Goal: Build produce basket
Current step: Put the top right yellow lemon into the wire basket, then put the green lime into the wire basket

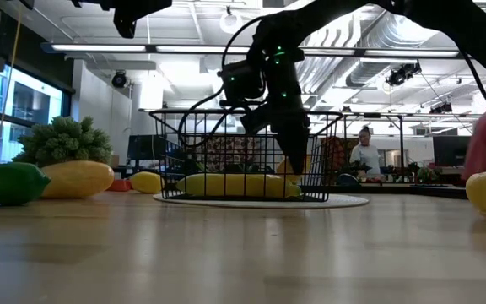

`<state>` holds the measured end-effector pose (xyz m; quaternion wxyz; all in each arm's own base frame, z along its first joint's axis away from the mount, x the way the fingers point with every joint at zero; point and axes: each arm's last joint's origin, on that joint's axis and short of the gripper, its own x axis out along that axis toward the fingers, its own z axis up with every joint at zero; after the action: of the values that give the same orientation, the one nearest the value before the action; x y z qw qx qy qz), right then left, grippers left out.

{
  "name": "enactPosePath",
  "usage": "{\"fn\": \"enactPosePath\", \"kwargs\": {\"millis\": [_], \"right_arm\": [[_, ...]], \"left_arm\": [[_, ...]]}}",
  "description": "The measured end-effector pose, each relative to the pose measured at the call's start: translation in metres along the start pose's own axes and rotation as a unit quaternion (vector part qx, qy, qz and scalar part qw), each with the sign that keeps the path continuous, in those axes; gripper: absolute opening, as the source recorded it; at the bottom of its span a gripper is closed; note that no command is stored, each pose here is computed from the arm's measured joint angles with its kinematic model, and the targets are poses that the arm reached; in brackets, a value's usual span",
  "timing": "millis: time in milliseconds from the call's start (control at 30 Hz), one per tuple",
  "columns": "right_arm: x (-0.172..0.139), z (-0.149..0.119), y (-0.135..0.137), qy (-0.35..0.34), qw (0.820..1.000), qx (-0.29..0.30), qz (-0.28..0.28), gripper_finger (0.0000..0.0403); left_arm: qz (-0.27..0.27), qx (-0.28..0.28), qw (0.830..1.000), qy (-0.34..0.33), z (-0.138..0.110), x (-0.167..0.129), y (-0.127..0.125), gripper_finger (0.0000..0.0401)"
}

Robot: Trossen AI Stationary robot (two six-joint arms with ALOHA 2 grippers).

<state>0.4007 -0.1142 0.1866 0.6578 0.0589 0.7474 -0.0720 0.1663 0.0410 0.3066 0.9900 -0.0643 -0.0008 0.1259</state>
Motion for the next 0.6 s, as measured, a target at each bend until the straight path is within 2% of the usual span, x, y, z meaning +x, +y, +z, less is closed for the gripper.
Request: {"fn": "enactPosePath", "kwargs": {"millis": [200, 467, 600], "right_arm": [[0.0, -0.0002, 0.0005, 0.001, 1.0, 0.001, 0.006, 0.0174], [0.0, -0.0005, 0.0011, 0.002, 1.0, -0.004, 0.015, 0.0247], [-0.0009, -0.003, 0.0004, 0.012, 1.0, -0.01, 0.008, 0.0267]], "left_arm": [[0.002, 0.0, 1.0, 0.0, 0.0, 0.0, 0.0001, 0.0179], [0.002, 0.0, 1.0, 0.0, 0.0, 0.0, 0.0001, 0.0179], [0.002, 0.0, 1.0, 0.0, 0.0, 0.0, 0.0001, 0.0179]]}}
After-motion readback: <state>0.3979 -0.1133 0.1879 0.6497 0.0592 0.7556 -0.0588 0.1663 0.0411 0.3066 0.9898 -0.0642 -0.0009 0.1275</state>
